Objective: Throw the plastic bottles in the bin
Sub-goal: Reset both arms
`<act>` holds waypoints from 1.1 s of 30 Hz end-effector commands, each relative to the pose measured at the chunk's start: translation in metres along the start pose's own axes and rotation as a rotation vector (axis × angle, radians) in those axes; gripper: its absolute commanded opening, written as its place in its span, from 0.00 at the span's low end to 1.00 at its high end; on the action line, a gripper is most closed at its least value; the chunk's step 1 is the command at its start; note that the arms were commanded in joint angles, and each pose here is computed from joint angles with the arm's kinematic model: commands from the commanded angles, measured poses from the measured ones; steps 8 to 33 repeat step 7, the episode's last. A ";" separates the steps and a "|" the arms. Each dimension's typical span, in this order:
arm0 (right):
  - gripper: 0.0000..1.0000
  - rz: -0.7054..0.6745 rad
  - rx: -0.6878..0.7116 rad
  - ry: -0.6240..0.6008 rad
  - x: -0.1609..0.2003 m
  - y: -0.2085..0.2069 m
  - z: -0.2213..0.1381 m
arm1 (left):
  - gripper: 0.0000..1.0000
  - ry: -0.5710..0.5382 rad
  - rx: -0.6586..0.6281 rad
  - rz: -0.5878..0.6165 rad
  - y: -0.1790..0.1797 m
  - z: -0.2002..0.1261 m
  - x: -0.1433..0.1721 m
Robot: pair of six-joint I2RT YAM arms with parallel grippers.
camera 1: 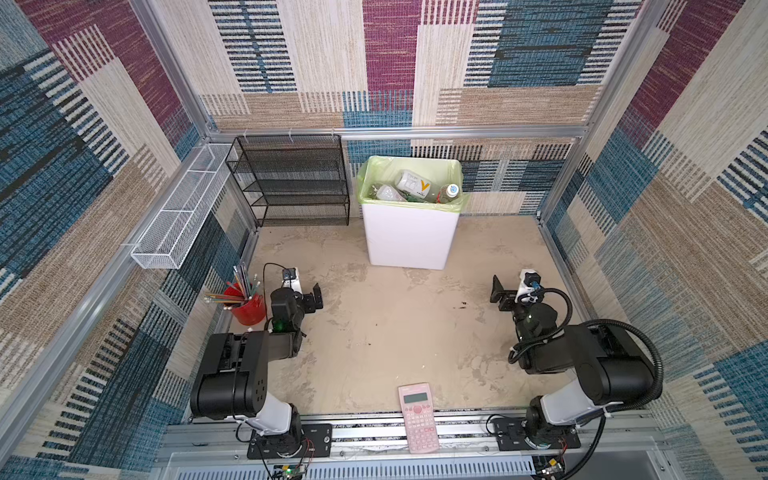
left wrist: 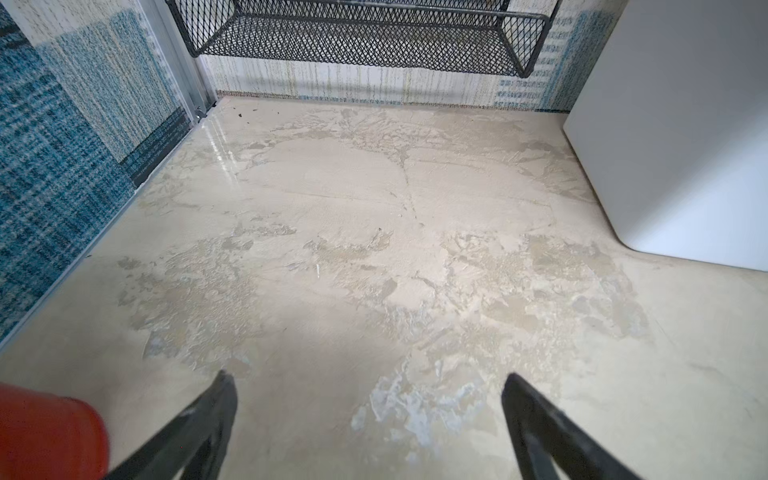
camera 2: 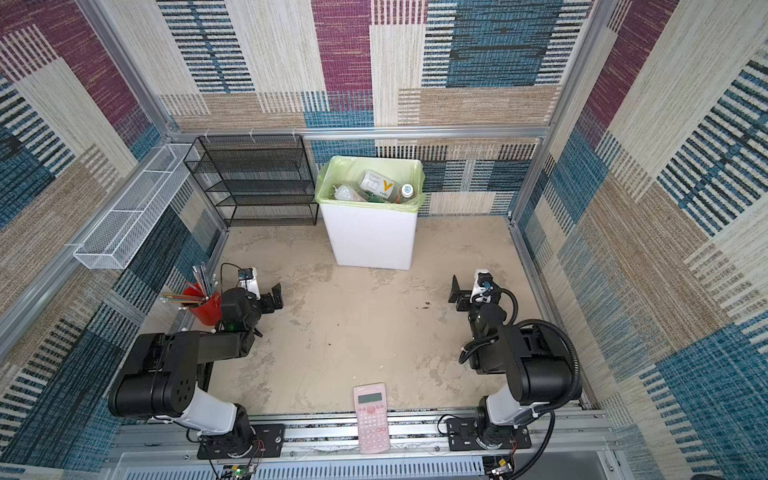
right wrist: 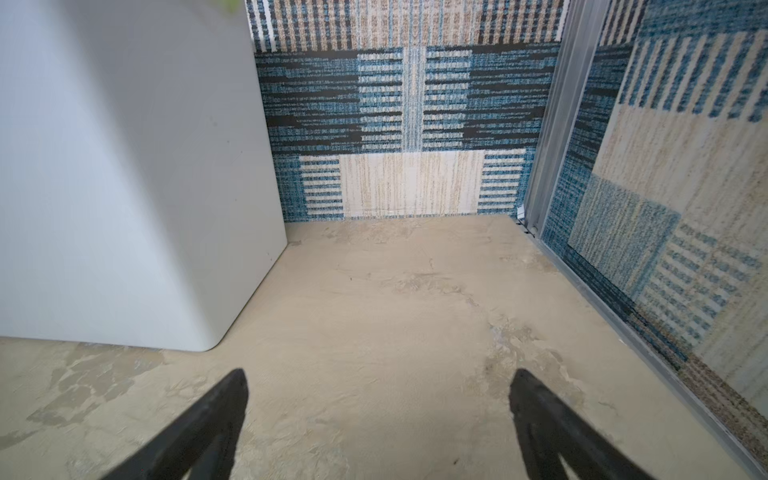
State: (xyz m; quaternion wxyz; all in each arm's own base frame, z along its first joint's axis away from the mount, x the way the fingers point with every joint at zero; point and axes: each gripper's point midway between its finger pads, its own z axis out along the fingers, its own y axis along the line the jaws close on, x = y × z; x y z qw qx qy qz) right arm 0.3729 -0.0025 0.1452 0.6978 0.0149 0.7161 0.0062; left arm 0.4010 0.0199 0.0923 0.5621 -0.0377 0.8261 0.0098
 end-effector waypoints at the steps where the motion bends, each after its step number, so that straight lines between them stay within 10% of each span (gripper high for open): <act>1: 0.98 -0.010 -0.015 -0.010 -0.003 0.003 0.002 | 1.00 -0.007 0.005 0.020 -0.001 0.000 -0.003; 33: 0.98 -0.010 -0.015 -0.014 -0.004 0.003 0.001 | 1.00 -0.008 0.004 0.020 -0.001 0.000 -0.003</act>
